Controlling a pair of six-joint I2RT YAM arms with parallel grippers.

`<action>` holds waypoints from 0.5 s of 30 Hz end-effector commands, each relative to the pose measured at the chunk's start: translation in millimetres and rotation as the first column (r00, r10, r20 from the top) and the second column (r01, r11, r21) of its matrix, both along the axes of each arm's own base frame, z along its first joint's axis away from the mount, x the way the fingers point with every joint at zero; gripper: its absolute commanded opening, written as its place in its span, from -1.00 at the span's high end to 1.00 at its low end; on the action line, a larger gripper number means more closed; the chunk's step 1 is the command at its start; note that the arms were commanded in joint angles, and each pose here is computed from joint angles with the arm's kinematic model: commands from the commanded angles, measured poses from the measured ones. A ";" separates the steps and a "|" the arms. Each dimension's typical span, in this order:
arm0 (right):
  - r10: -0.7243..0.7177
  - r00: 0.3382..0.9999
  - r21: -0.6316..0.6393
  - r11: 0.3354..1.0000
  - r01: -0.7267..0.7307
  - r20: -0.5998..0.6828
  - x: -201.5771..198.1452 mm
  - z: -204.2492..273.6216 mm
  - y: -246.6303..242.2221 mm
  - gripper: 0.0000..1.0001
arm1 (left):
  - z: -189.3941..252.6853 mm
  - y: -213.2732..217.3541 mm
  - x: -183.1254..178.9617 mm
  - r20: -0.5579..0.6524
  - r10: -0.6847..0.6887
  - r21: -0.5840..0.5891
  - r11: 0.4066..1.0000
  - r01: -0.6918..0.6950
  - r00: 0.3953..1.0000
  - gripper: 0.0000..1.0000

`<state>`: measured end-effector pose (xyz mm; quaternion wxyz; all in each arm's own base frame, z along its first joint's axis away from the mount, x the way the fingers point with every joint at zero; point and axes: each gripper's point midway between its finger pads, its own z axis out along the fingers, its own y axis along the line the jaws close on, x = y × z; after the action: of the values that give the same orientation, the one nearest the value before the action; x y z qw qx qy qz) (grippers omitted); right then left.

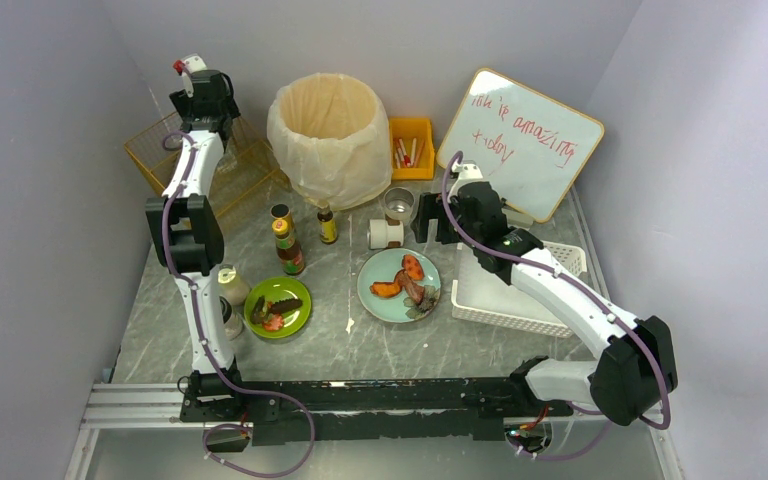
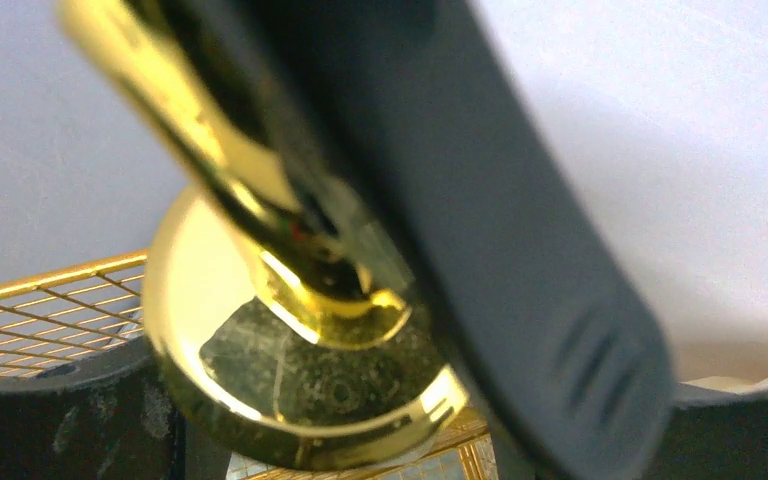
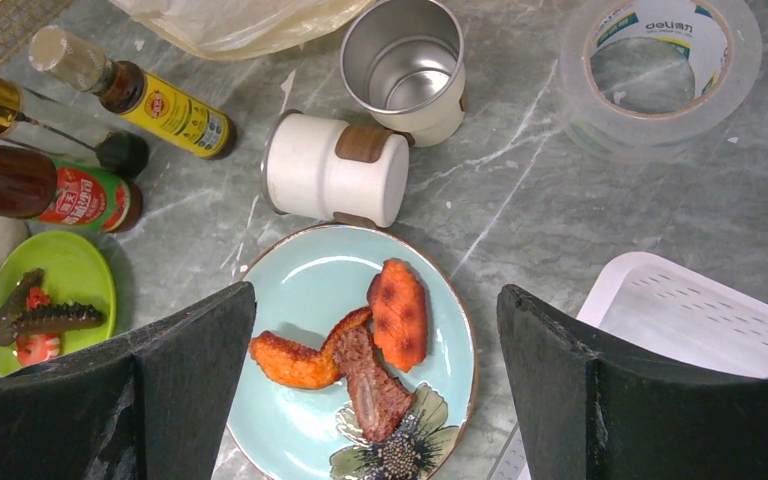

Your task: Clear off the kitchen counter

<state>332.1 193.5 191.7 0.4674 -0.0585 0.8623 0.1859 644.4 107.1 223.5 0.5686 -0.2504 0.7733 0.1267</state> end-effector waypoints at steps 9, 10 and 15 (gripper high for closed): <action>0.010 0.996 0.038 0.999 -0.013 0.087 -0.9 28.8 -1.7 -0.88 | 118.4 -11.6 -25.7 0.212 -0.045 -0.031 0.998 0.053 0.976 -0.66; 0.011 0.996 0.037 0.999 -0.014 0.088 -1.3 29.1 -2.0 -0.88 | 125.0 -11.8 -29.6 0.225 -0.044 -0.030 0.998 0.052 0.973 -0.67; 0.019 0.996 0.049 0.999 -0.024 0.093 -4.1 31.6 -1.2 -0.88 | 149.7 -13.3 -47.2 0.249 -0.048 -0.025 0.998 0.056 0.967 -0.71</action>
<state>326.8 192.3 204.6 0.4800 -0.0620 0.8526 0.1971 619.1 97.6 292.7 0.6003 -0.2485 0.7546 0.0923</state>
